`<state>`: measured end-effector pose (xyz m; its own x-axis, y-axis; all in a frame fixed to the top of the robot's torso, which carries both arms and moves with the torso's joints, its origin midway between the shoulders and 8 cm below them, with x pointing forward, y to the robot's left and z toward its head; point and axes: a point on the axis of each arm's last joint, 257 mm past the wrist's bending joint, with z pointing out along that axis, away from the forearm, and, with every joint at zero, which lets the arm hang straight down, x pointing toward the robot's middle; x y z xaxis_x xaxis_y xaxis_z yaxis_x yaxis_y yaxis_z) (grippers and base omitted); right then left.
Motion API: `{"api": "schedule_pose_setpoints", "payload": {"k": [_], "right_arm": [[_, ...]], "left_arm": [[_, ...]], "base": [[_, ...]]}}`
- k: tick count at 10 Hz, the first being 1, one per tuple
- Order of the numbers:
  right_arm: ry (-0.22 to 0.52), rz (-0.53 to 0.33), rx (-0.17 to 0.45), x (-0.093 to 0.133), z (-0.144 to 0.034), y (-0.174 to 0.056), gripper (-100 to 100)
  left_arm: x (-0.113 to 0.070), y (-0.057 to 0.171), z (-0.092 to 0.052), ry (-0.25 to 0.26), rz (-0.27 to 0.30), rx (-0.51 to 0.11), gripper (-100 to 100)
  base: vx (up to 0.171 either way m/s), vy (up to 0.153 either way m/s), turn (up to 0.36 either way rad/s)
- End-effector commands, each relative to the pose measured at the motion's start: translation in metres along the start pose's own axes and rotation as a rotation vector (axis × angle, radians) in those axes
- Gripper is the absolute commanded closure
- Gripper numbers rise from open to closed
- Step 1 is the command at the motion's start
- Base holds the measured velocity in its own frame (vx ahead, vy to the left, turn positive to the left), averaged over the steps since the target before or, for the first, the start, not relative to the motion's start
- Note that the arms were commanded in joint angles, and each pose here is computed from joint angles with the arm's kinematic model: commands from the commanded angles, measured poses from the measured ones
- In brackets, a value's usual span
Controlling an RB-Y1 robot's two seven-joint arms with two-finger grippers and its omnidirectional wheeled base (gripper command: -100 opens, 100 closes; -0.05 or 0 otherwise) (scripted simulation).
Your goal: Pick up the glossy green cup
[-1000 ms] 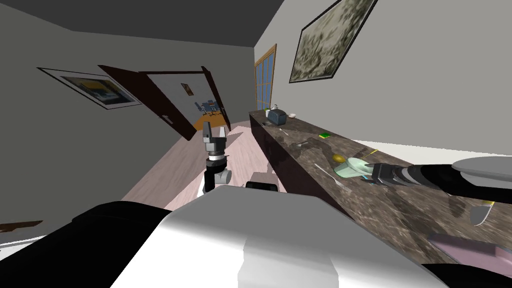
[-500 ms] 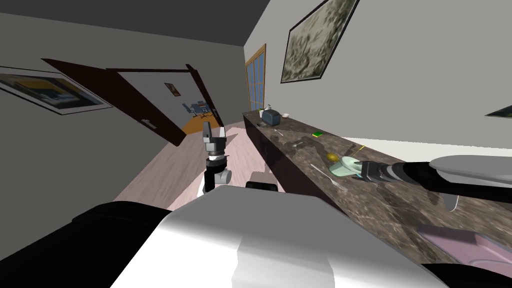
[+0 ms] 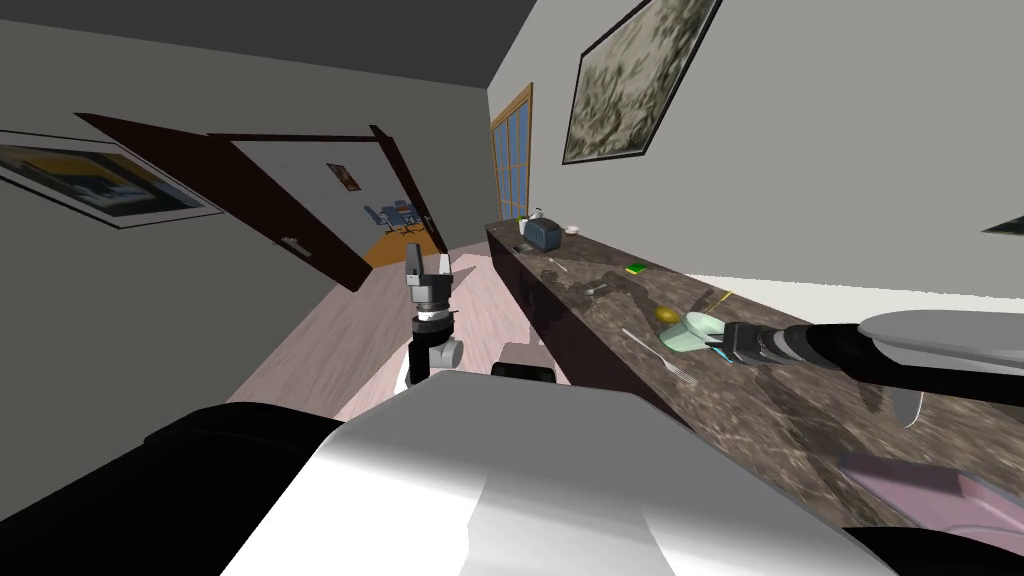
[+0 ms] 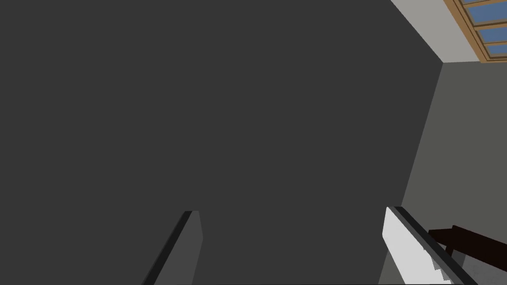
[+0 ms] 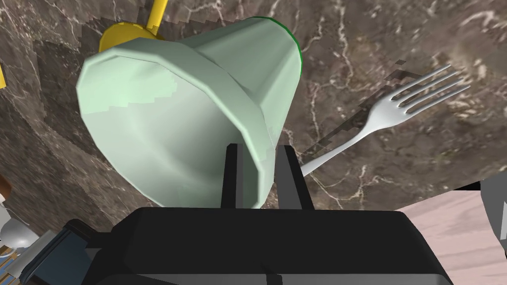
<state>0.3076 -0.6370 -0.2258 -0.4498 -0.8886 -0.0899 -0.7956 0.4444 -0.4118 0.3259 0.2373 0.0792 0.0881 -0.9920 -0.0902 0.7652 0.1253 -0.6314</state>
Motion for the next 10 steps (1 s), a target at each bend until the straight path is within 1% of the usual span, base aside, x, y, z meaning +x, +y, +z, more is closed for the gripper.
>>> {"api": "schedule_pose_setpoints", "payload": {"k": [1,2,9,10], "right_arm": [[0.000,0.000,0.000,0.000,0.000,0.000,0],[0.008,0.021,0.000,0.007,-0.002,-0.002,100],[0.075,0.163,0.013,0.066,-0.022,-0.011,100],[0.076,0.163,0.013,0.067,-0.022,-0.010,100]], "left_arm": [[0.000,0.000,0.000,0.000,0.000,0.000,0],[0.000,0.000,0.000,0.000,0.000,0.000,0],[0.000,0.000,0.000,0.000,0.000,0.000,0],[0.000,0.000,0.000,0.000,0.000,0.000,0]], "base": [[0.000,0.000,0.000],[-0.064,-0.004,0.169],[-0.124,0.020,0.232],[-0.083,0.005,0.076]]}}
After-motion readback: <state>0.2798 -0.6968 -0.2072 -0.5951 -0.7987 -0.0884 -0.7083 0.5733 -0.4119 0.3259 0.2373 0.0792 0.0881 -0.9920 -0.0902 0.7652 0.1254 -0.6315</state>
